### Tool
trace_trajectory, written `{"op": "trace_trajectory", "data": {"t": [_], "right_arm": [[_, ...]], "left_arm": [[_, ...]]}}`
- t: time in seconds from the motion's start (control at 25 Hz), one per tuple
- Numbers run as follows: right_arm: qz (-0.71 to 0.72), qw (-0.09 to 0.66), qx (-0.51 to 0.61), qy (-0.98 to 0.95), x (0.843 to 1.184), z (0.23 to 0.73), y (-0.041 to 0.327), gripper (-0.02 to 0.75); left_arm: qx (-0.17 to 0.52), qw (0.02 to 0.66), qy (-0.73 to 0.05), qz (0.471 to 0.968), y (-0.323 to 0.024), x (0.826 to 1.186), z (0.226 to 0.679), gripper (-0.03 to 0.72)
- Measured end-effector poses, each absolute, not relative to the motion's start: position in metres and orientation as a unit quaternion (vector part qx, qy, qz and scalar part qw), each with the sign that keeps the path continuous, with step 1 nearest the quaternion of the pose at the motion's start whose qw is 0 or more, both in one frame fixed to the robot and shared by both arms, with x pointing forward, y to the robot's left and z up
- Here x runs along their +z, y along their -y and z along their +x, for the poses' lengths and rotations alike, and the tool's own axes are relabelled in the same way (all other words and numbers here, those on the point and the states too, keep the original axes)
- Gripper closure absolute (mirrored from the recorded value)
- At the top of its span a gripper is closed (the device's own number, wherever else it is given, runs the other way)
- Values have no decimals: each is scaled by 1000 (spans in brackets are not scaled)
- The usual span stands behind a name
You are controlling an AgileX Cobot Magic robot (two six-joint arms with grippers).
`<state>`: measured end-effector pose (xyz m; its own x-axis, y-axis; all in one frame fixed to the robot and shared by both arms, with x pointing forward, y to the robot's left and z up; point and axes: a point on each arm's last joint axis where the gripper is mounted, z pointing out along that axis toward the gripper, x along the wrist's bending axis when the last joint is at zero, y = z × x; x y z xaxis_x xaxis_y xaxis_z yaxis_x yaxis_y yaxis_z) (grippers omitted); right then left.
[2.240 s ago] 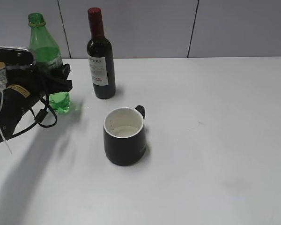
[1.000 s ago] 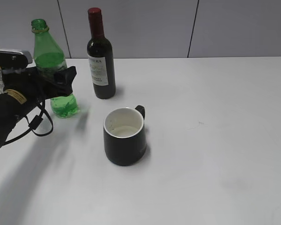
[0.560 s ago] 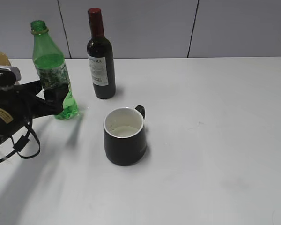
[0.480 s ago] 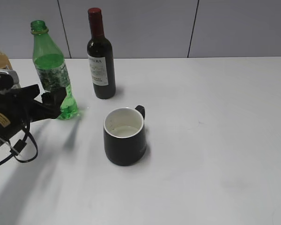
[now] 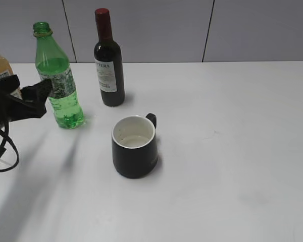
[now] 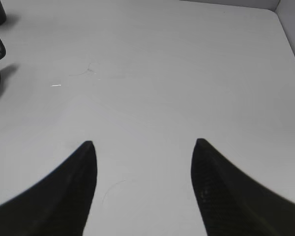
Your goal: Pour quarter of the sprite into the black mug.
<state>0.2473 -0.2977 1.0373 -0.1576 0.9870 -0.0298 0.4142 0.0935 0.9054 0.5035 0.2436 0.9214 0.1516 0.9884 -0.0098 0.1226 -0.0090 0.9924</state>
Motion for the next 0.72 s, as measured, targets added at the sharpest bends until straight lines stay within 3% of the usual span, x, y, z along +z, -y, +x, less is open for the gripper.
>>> {"op": "trace_trajectory", "data": {"t": [0.72], "right_arm": [[541, 358, 400, -647, 1037, 247, 298, 274]], "left_arm": [[484, 455, -482, 572, -283, 1032, 487, 95]]}}
